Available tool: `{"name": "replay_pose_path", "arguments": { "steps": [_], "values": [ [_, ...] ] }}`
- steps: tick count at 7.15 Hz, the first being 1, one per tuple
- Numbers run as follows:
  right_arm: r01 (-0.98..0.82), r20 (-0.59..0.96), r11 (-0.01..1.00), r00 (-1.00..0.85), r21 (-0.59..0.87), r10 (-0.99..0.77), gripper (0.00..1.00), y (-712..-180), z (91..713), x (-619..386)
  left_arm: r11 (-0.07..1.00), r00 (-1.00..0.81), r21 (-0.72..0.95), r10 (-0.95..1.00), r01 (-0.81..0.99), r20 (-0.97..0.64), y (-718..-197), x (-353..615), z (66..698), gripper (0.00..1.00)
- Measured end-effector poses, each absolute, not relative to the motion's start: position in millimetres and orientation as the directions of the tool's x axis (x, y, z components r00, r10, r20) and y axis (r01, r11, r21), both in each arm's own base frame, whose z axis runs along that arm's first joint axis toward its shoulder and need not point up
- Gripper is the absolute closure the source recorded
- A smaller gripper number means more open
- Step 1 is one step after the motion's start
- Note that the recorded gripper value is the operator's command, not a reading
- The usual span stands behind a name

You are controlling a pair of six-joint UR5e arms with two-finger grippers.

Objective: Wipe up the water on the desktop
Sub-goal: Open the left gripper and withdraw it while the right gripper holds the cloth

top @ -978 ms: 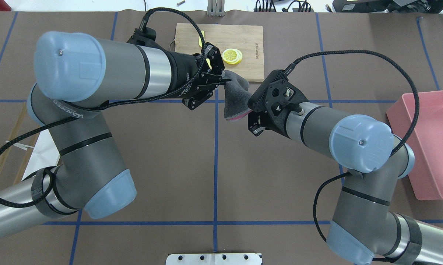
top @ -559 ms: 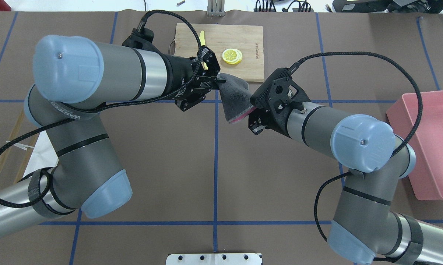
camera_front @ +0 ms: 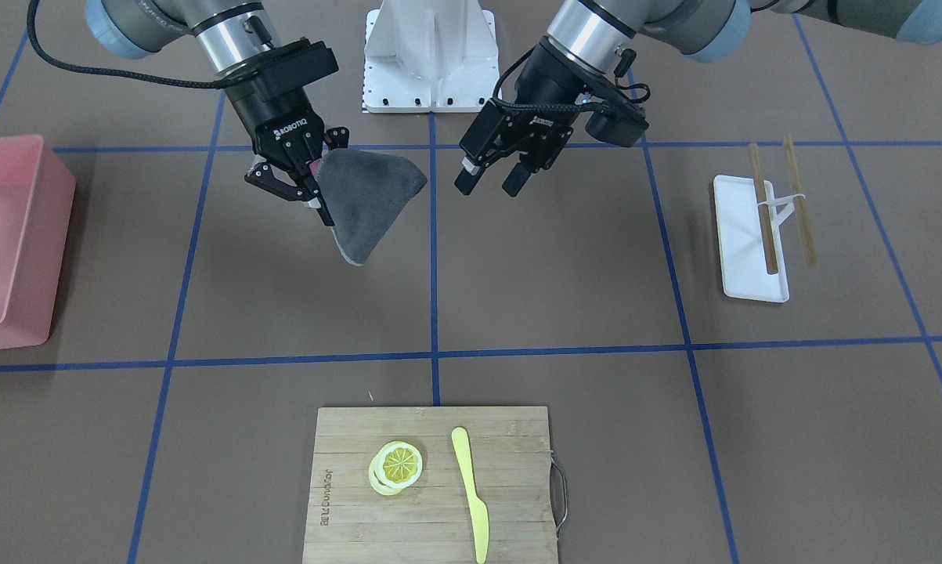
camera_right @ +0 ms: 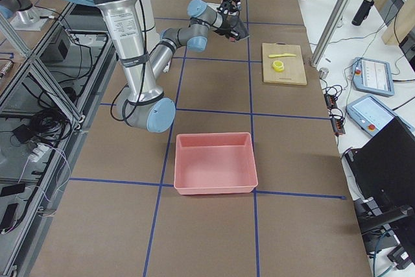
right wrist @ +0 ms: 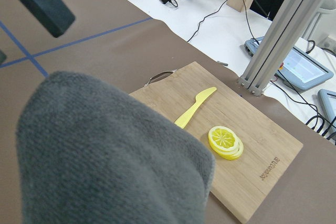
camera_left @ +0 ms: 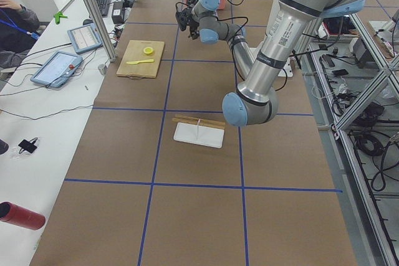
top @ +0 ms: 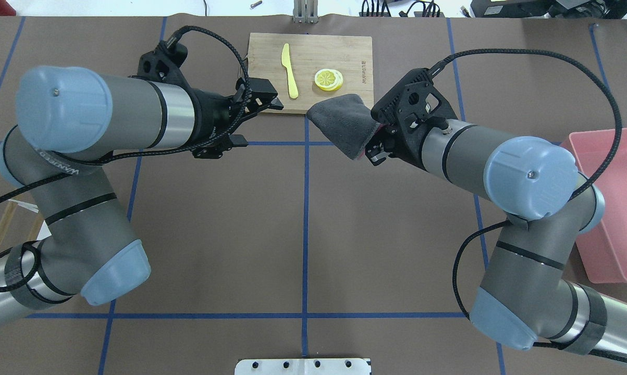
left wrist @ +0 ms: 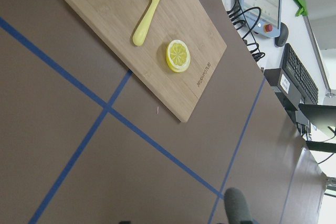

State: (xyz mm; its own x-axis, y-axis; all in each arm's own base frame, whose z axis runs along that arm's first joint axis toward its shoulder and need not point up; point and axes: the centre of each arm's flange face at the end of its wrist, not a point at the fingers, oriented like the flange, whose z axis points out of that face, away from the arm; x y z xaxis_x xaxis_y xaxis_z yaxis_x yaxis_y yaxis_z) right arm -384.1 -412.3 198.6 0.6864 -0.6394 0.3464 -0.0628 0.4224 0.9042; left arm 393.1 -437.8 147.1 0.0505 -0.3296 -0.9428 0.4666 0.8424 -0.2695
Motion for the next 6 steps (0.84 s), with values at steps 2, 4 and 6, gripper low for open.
{"name": "replay_pose_path", "arguments": {
  "steps": [2, 4, 6],
  "values": [
    [-0.118, 0.432, 0.52, 0.724, 0.846, -0.538, 1.0, -432.6, 209.3, -367.4, 0.896, 0.275, -0.043, -0.181, 0.443, -0.944, -451.6, 360.7, 208.5, 0.02],
    [-0.133, 0.482, 0.614, 0.753, 0.778, -0.448, 1.0, -445.5, 222.0, -359.5, 0.932, 0.503, 0.17, -0.016, 0.321, -0.864, -467.2, 300.1, 258.2, 0.02],
    [-0.091, 0.491, 0.71, 0.783, 0.698, -0.382, 1.0, -452.6, 238.1, -357.7, 0.935, 0.641, 0.31, 0.134, 0.17, -0.756, -483.9, 216.3, 323.1, 0.02]
  ]
}}
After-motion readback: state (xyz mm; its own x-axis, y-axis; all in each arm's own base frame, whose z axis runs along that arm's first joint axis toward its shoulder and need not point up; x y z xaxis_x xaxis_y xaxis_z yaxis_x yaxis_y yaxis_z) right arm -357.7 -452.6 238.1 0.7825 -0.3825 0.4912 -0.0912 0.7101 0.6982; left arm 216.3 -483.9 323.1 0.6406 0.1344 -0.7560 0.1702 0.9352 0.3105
